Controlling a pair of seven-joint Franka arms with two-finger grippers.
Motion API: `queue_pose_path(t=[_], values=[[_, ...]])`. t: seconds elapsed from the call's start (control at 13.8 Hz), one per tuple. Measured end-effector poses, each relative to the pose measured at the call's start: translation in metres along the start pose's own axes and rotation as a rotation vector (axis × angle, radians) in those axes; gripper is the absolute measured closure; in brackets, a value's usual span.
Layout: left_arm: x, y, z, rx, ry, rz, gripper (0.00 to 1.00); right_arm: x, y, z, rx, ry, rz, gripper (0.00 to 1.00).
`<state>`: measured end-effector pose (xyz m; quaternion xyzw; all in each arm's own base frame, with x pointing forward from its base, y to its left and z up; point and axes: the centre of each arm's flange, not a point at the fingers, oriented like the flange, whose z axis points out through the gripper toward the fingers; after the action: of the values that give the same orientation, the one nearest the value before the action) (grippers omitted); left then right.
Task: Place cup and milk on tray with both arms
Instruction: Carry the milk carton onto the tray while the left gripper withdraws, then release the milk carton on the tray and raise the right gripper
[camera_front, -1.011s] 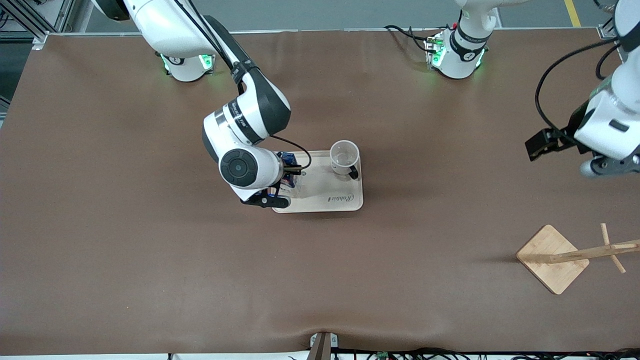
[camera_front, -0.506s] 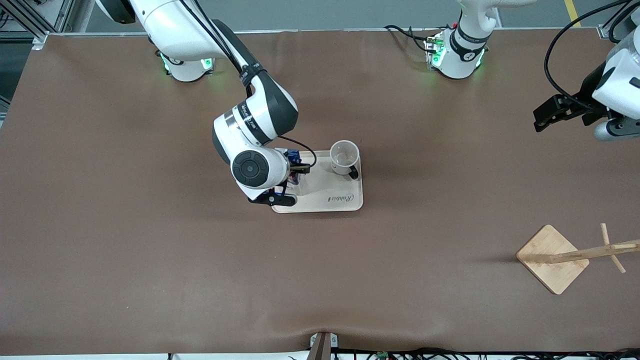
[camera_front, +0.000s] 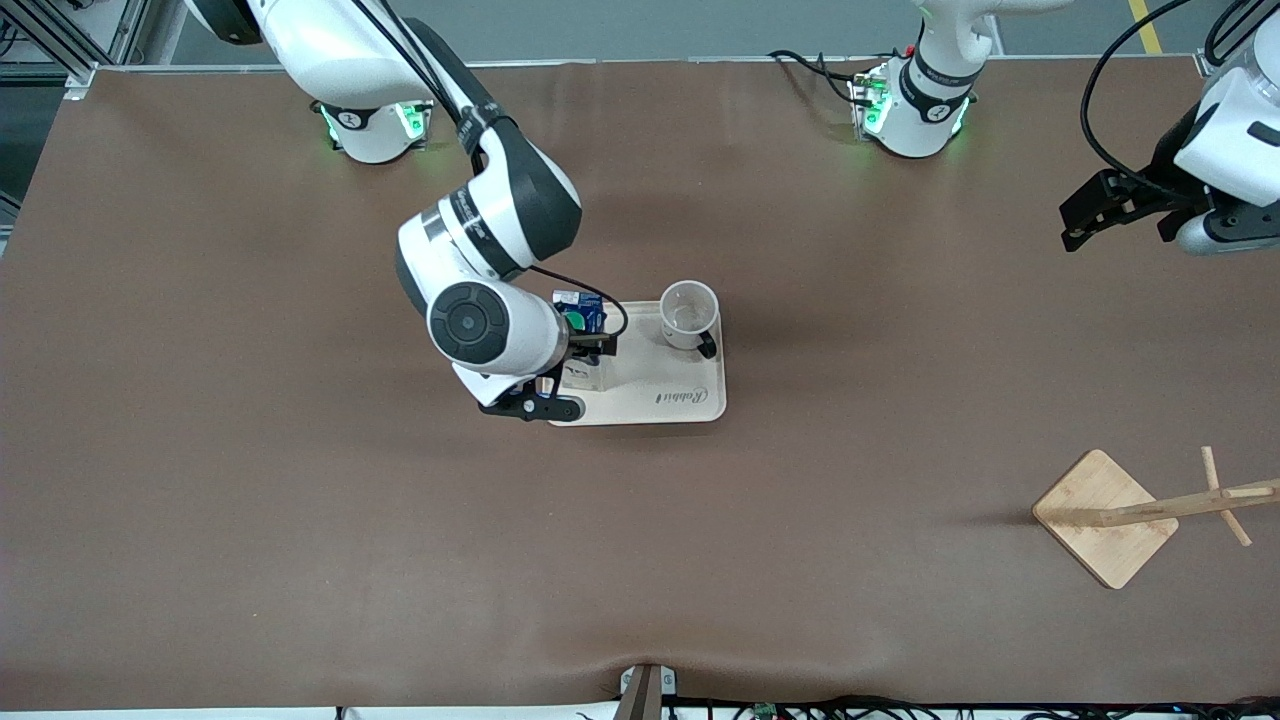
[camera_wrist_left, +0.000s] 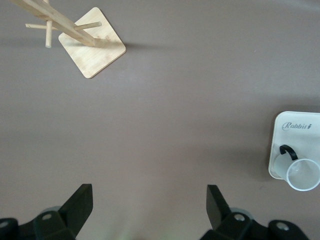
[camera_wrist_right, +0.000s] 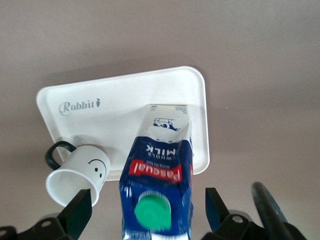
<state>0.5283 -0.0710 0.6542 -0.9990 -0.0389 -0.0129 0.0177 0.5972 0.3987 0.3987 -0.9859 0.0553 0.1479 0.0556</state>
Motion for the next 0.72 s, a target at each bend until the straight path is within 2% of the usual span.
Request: queue_pose_path(t=[0.22, 0.43, 0.58, 0.72], values=[[0.000, 0.000, 0.000, -0.016, 0.001, -0.003, 0.00, 0.000, 0.039, -0.081, 0.016, 0.065, 0.049, 0.00], [0.000, -0.001, 0.002, -0.016, -0.002, -0.004, 0.00, 0.003, 0.128, -0.164, 0.041, 0.104, 0.168, 0.00], [0.000, -0.002, 0.002, -0.016, -0.005, -0.006, 0.00, 0.002, 0.187, -0.211, 0.059, 0.155, 0.196, 0.00], [-0.001, -0.003, 0.004, -0.012, -0.020, -0.007, 0.00, -0.019, 0.227, -0.247, 0.016, 0.195, 0.180, 0.00]])
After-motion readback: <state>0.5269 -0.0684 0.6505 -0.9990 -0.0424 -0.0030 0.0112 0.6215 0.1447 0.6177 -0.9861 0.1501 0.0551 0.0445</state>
